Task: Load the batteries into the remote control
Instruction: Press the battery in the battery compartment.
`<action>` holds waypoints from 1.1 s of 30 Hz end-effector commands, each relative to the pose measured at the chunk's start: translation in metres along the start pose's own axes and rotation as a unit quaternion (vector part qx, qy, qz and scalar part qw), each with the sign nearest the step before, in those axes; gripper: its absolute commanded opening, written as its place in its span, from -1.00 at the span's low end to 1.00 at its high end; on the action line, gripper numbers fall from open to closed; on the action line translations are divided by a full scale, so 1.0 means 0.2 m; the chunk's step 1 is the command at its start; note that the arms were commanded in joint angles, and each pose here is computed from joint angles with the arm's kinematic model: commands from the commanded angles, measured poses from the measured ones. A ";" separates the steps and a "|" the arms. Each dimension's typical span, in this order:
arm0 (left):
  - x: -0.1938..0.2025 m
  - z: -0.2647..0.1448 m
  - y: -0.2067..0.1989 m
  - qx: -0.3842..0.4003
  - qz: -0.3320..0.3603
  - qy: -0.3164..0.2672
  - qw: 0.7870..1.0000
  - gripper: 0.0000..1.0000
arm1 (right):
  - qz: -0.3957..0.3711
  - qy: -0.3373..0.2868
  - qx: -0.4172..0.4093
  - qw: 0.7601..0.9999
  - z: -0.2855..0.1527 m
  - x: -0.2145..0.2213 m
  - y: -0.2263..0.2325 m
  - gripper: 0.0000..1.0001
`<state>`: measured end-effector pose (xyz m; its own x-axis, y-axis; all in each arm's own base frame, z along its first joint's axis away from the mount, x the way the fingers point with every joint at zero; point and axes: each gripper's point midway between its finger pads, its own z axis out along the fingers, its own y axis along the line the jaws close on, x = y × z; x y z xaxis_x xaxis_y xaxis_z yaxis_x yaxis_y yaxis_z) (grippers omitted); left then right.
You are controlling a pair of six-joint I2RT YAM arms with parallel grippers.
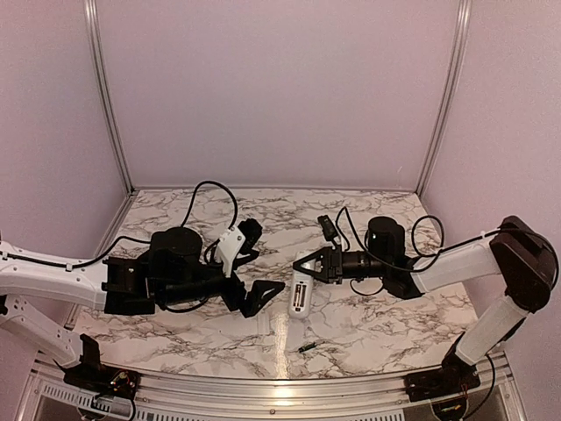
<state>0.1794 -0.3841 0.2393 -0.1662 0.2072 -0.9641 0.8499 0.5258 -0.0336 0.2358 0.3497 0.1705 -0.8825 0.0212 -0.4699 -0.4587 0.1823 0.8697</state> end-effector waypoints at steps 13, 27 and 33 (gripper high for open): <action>0.22 0.32 -0.07 0.081 -0.173 0.112 0.975 0.18 | -0.050 -0.033 0.005 0.998 -0.05 -0.09 0.09 -1.00; 0.34 0.43 -0.09 0.088 -0.212 0.143 0.963 -0.13 | -0.050 -0.034 0.012 0.998 -0.05 -0.10 0.08 -1.00; 0.36 0.45 -0.08 0.077 -0.214 0.152 0.962 -0.36 | -0.050 -0.035 0.011 0.998 -0.06 -0.10 0.08 -1.00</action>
<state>0.1917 -0.4477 0.1467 -0.6289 0.2524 -0.7354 0.7428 0.4744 -0.4724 0.2405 0.3429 0.1804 -0.8447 0.0502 -0.5329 -0.5103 0.2247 0.8301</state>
